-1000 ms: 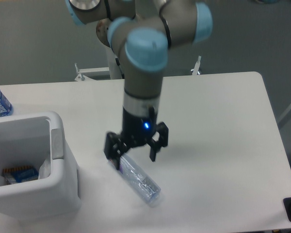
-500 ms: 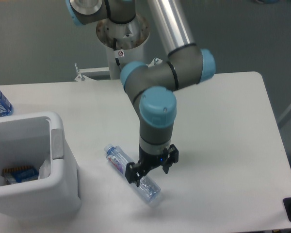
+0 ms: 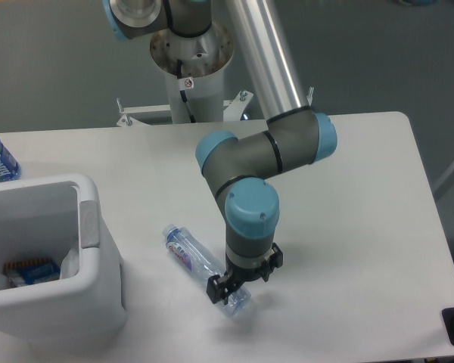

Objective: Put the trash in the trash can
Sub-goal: 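Close the gripper around the bottle's cap end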

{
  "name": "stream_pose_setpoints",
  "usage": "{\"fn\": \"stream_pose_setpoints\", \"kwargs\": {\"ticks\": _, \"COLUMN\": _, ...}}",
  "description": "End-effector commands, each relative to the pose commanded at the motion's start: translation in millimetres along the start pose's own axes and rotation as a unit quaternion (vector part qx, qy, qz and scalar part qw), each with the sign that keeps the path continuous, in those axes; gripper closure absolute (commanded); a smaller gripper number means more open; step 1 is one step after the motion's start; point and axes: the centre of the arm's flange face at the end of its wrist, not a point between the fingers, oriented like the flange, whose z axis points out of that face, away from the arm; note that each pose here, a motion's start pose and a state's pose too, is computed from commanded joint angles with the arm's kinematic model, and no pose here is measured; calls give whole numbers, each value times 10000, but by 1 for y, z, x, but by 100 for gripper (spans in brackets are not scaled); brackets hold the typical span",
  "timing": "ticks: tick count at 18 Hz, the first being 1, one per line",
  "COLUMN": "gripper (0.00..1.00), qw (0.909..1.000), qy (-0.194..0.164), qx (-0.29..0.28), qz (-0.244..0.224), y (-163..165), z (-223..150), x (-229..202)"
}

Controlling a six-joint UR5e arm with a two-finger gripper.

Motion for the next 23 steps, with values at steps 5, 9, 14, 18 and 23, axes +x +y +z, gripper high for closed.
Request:
{"fn": "stream_pose_setpoints", "kwargs": {"ticks": 5, "gripper": 0, "qw": 10000, "qy": 1, "qx": -10, "qz": -46, "y": -2, "z": 13, "x": 3}}
{"fn": "stream_pose_setpoints", "kwargs": {"ticks": 9, "gripper": 0, "qw": 10000, "qy": -3, "qx": -19, "qz": -17, "y": 0, "z": 23, "x": 10}}
{"fn": "stream_pose_setpoints", "kwargs": {"ticks": 14, "gripper": 0, "qw": 9998, "qy": -86, "qx": -149, "qz": 76, "y": 9, "z": 39, "x": 19}}
{"fn": "stream_pose_setpoints", "kwargs": {"ticks": 18, "gripper": 0, "qw": 9995, "qy": -252, "qx": -143, "qz": 124, "y": 10, "z": 45, "x": 23}}
{"fn": "stream_pose_setpoints", "kwargs": {"ticks": 23, "gripper": 18, "qw": 9995, "qy": -280, "qx": -159, "qz": 48, "y": 10, "z": 49, "x": 23}}
